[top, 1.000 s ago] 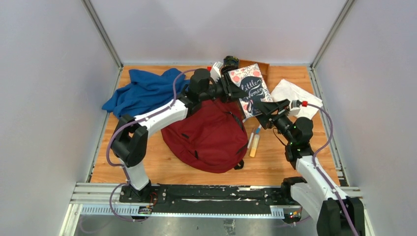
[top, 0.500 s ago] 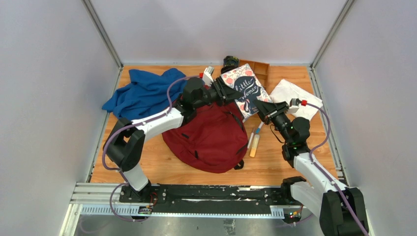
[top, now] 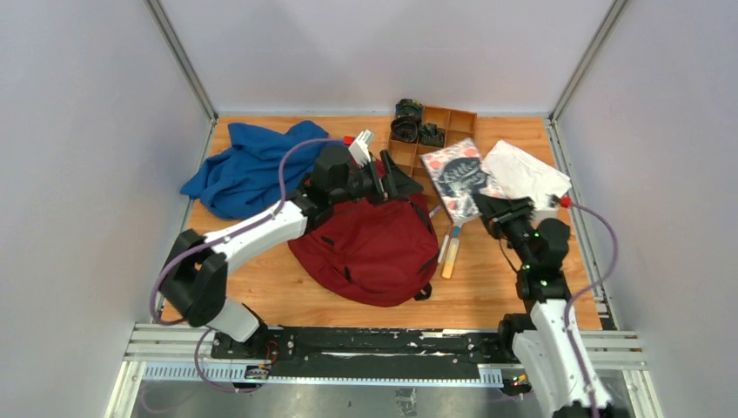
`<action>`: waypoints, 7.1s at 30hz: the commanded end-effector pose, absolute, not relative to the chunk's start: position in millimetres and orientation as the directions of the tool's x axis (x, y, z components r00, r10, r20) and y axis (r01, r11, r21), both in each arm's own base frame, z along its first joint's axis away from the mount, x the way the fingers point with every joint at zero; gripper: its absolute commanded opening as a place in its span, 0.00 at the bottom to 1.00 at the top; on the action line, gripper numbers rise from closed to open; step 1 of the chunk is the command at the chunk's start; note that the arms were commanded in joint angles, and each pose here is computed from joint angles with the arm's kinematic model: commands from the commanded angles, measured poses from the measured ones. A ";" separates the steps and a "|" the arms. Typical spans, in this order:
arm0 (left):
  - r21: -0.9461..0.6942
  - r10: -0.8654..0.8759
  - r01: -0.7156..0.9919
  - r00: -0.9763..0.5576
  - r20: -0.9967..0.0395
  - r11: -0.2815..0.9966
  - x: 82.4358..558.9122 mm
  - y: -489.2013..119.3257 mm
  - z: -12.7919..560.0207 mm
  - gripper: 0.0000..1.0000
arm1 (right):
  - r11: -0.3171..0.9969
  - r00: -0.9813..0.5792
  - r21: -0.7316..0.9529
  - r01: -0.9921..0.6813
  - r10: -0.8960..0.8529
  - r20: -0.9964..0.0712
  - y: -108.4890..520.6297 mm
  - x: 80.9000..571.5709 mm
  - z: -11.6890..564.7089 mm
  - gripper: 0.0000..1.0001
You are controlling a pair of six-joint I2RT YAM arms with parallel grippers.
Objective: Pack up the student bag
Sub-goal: Pick up the book from the center of the board, then place the book in the student bag, then zip the student bag at the center of the board.
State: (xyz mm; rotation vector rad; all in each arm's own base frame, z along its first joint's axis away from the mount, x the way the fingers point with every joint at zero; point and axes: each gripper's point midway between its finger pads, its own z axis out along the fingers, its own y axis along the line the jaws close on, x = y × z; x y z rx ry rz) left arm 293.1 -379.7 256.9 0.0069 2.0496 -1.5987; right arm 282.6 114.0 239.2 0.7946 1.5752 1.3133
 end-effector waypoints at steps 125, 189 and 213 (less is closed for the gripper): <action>-0.640 -0.060 0.592 -0.709 -0.702 0.490 281.6 -314.3 362.7 0.00 | 0.627 -0.725 0.775 0.081 0.571 -0.385 340.2 299.6 89.7 0.26; -0.529 -0.248 -0.041 -0.912 -0.327 0.847 204.0 -187.2 78.3 0.40 | 0.898 -0.676 0.304 -0.317 0.011 -0.737 246.2 213.7 170.3 0.74; -0.764 -0.086 0.271 -0.916 -0.391 0.586 164.9 -229.6 147.6 0.00 | 0.680 -0.807 0.592 -0.433 0.000 -0.590 311.7 169.3 163.6 0.70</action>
